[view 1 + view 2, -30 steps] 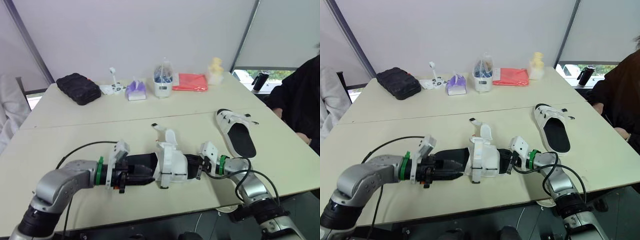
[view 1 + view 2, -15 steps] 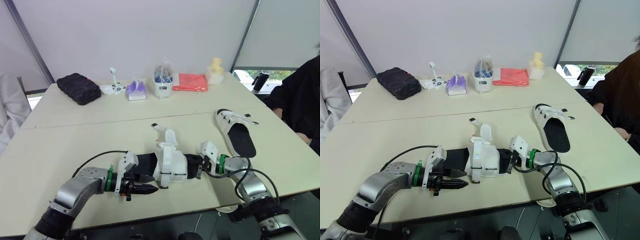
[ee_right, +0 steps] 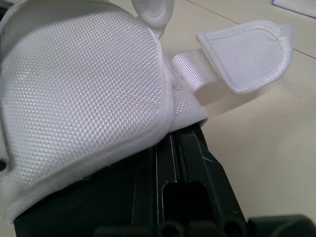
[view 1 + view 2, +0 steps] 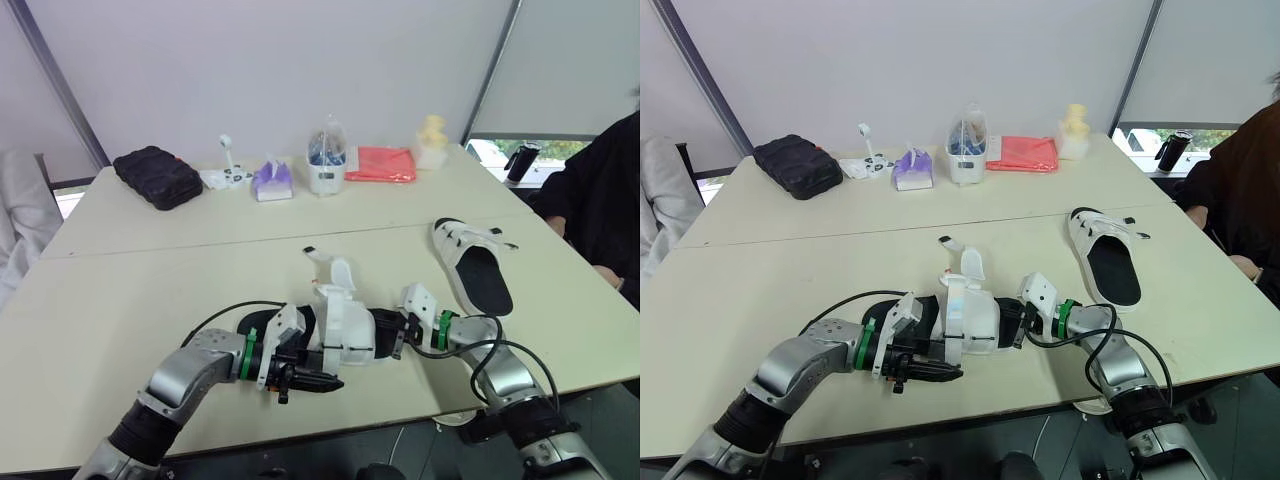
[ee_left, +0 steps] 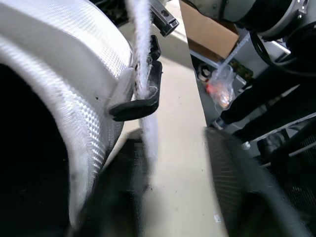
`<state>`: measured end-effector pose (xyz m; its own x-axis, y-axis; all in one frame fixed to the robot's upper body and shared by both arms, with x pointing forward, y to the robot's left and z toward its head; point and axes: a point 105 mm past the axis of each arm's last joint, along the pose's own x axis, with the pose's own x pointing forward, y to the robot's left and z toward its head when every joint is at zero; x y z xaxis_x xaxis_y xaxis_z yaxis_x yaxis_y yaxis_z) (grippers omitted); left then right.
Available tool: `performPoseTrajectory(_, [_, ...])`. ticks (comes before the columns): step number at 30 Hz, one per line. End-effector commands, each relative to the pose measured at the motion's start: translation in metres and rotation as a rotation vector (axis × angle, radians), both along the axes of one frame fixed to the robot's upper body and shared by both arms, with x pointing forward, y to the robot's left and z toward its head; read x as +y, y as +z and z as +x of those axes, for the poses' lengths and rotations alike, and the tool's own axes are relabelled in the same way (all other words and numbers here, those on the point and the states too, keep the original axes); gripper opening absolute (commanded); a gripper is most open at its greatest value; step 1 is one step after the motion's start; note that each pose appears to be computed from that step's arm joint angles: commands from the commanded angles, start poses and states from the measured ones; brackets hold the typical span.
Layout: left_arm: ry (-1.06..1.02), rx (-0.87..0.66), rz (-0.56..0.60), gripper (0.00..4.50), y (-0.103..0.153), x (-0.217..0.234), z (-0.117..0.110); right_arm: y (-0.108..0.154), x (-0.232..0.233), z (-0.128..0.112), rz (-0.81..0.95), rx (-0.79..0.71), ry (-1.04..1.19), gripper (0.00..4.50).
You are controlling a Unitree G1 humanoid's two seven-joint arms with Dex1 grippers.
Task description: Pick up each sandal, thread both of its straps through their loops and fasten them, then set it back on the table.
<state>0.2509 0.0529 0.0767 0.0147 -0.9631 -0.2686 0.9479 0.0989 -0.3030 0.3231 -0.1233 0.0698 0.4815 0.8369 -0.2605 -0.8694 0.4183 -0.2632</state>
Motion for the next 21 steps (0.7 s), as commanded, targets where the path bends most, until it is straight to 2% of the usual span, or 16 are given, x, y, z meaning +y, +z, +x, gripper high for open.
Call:
performPoseTrajectory(1, [-0.032, -0.016, -0.013, 0.09, 0.01, -0.001, -0.004, -0.039, -0.004, -0.012, -0.089, 0.14, -0.008, 0.0])
performPoseTrajectory(5, [-0.082, 0.056, -0.054, 0.09, 0.022, 0.001, -0.019, -0.039, -0.005, -0.01, -0.095, 0.138, -0.009, 0.0])
performPoseTrajectory(10, [-0.211, 0.168, -0.1, 0.09, 0.048, 0.008, -0.051, -0.037, -0.007, -0.005, -0.102, 0.132, -0.012, 0.0])
performPoseTrajectory(15, [-0.279, 0.197, -0.186, 0.09, 0.085, 0.012, -0.06, -0.037, -0.007, -0.003, -0.104, 0.129, -0.013, 0.0])
performPoseTrajectory(18, [-0.243, 0.194, -0.227, 0.09, 0.095, 0.008, -0.052, -0.038, -0.007, -0.002, -0.105, 0.128, -0.013, 0.0])
performPoseTrajectory(21, [-0.06, 0.198, -0.326, 0.09, 0.108, -0.001, -0.007, -0.038, -0.005, -0.001, -0.101, 0.125, -0.011, 0.0])
